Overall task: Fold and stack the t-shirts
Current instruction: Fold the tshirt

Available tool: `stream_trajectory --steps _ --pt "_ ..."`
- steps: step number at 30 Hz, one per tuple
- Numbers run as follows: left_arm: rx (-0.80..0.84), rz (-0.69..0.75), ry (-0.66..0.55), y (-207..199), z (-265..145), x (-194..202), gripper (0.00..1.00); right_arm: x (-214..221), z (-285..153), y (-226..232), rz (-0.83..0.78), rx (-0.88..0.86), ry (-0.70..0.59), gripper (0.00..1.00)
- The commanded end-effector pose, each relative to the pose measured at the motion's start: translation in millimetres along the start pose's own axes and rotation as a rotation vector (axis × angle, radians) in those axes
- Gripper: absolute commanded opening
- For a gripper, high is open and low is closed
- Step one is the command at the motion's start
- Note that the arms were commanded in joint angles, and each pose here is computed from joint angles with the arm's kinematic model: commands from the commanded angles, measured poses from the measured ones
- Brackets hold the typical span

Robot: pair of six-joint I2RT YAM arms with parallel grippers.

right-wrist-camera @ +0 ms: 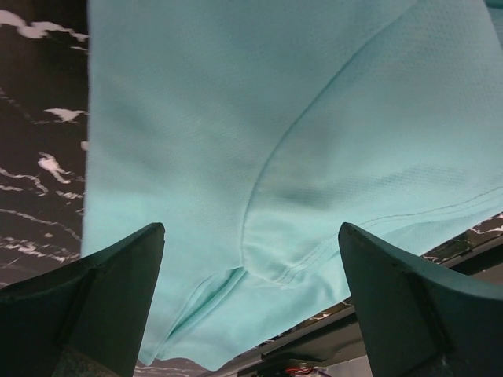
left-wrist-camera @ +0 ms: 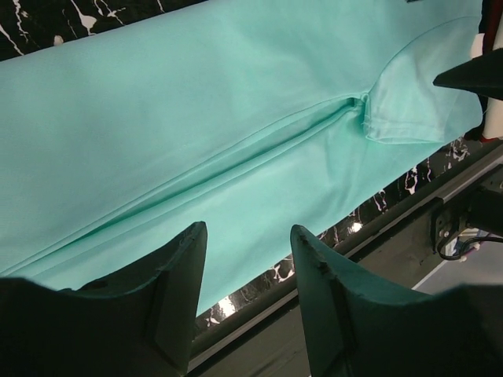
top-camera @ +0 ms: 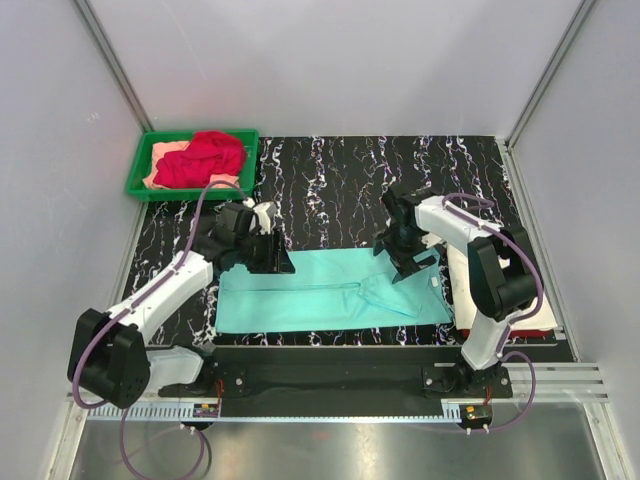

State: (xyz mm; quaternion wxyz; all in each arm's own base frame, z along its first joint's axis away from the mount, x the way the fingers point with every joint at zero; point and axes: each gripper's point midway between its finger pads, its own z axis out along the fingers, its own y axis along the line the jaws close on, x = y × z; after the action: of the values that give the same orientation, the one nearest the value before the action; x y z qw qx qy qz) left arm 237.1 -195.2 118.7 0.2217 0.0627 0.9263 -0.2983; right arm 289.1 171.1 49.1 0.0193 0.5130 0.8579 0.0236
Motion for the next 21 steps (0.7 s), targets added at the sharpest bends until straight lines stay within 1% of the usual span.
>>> stream_trajectory --steps 1,2,3,4,6,9,11,14,16,17,20,21 --pt "-0.029 0.057 -0.039 7.2 0.1 -12.7 0.55 2.0 6.9 -24.9 0.039 0.105 -0.042 1.0" --pt "-0.043 0.071 -0.048 7.4 -0.2 -20.4 0.56 4.1 8.7 -26.1 0.038 0.1 -0.039 1.0" --pt "-0.079 0.06 -0.024 16.0 6.5 -21.6 0.56 7.5 13.3 -33.5 0.041 0.121 -0.026 1.0" --pt "-0.085 0.058 -0.021 13.6 4.9 -30.6 0.56 11.5 16.0 -37.1 0.034 0.136 -0.023 1.0" --pt "-0.073 0.038 0.017 15.3 12.5 -33.0 0.56 15.1 18.4 -39.5 0.031 0.151 -0.027 1.0" --pt "-0.041 0.033 0.012 10.0 13.4 -42.5 0.56 17.7 28.5 -31.4 0.016 0.152 -0.033 1.0" --pt "-0.036 0.033 0.009 9.4 11.7 -44.9 0.56 14.3 42.1 -25.1 0.002 0.161 -0.06 1.0" --pt "-0.044 0.023 0.007 14.9 7.0 -44.1 0.56 9.3 60.8 -9.7 -0.01 0.129 -0.103 1.0" --pt "-0.055 0.007 0.006 22.1 3.6 -41.9 0.56 1.9 69.1 4.4 -0.024 0.089 -0.153 1.0" --pt "-0.054 0.004 0.001 22.7 1.0 -41.7 0.56 -0.6 78.0 5.8 -0.034 0.1 -0.169 1.0" --pt "-0.063 -0.02 -0.003 29.9 -4.8 -38.5 0.56 -13.7 85.2 26.1 -0.082 0.082 -0.238 1.0" --pt "-0.072 -0.03 -0.003 32.8 -6.9 -38.0 0.56 -19.5 77.7 43.6 -0.104 0.046 -0.271 1.0"
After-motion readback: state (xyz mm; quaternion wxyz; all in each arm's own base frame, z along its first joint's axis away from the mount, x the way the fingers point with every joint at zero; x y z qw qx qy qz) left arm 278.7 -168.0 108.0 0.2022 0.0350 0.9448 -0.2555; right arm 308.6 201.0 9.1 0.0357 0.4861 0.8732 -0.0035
